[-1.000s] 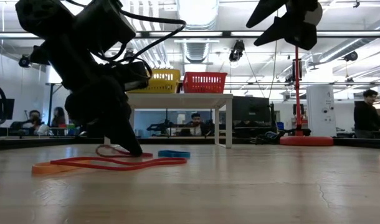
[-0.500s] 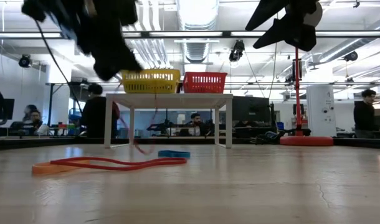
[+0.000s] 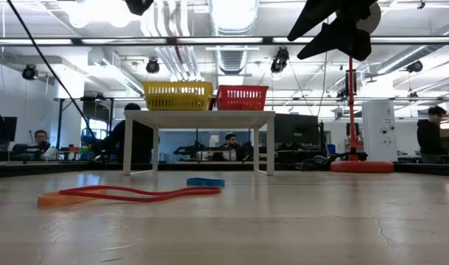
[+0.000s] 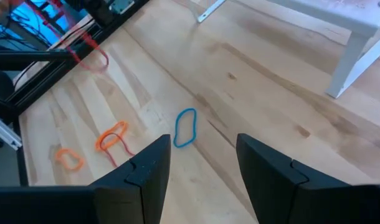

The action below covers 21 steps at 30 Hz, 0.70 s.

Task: Pick & Place Office Desk Supplies
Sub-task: Put the red rubber band into the red basket on the shelf

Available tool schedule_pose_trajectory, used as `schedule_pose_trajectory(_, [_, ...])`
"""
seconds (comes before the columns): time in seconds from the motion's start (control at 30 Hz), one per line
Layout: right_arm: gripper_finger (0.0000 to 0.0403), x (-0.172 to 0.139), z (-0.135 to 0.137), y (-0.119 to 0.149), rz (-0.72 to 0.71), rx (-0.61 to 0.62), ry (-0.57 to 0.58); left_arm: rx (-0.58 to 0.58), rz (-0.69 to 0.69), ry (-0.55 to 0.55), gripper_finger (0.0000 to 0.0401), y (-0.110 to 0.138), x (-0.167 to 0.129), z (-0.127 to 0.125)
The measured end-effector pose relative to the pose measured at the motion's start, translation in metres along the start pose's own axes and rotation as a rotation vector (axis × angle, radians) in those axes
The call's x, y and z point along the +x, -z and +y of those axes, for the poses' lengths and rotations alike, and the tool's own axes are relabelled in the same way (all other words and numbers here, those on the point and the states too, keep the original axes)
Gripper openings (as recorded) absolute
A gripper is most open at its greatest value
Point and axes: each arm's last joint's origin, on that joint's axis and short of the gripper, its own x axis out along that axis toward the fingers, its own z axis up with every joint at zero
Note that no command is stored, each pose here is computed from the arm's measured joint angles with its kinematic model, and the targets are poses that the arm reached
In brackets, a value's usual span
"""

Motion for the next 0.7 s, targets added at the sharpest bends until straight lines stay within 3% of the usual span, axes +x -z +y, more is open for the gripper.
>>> schedule_pose_trajectory(0.3, [0.0178, -0.005, 0.001, -0.005, -0.060, 0.020, -0.006, 0.053, -0.093, -0.145, 0.0003, -0.068, 0.011, 0.010])
schedule_pose_trajectory(0.5, [0.0178, -0.020, 0.004, -0.018, -0.139, 0.033, -0.021, 0.116, -0.121, -0.281, 0.0003, -0.100, 0.033, 0.044])
schedule_pose_trajectory(0.7, [0.0178, -0.028, 0.007, -0.027, -0.189, 0.011, -0.022, 0.199, -0.094, -0.421, 0.0003, -0.116, 0.058, 0.089])
